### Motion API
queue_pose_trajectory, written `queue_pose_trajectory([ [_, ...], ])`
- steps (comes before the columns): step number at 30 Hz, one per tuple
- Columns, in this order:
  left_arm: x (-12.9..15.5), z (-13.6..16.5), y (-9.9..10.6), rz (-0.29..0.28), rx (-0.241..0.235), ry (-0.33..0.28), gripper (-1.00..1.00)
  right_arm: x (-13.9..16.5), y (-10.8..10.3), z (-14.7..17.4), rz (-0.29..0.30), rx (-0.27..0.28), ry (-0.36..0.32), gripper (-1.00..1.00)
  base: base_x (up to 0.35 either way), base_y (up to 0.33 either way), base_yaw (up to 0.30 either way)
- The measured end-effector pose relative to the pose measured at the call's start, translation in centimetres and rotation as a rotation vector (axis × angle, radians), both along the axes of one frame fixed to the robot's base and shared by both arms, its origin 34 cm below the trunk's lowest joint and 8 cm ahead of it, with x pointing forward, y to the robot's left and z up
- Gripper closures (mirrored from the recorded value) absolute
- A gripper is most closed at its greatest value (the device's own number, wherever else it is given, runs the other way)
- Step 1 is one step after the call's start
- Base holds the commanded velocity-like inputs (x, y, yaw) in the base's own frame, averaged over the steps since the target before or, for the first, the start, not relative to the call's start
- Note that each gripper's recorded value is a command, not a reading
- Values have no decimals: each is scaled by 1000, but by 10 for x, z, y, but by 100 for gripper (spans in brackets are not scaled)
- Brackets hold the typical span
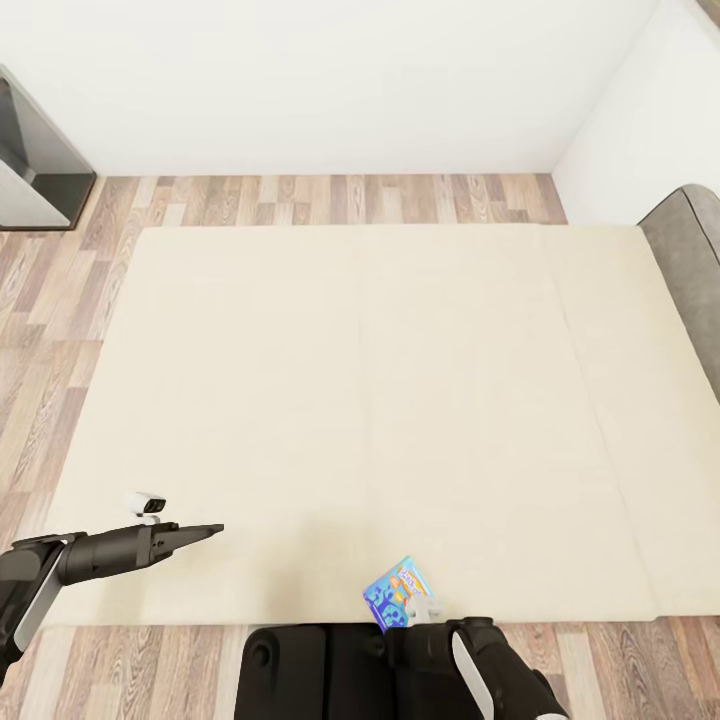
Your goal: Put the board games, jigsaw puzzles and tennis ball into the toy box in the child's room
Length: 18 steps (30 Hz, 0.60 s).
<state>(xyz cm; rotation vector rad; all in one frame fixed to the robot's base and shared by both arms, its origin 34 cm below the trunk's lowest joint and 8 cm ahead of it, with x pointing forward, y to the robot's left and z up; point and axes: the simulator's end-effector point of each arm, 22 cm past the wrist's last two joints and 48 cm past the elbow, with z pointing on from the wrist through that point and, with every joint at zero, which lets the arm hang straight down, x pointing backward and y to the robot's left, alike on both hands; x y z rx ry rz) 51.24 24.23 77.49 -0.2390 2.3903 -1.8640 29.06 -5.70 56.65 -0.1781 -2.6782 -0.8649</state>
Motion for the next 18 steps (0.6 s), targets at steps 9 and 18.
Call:
queue_pose_trajectory([
  [9, 0, 0, 0, 0, 0, 1, -100, 6, 2, -1, -4, 2, -25, -100, 0, 0, 0],
  [18, 0, 0, 0, 0, 0, 1, -100, 11, 4, -2, -7, 2, -46, -100, 0, 0, 0],
])
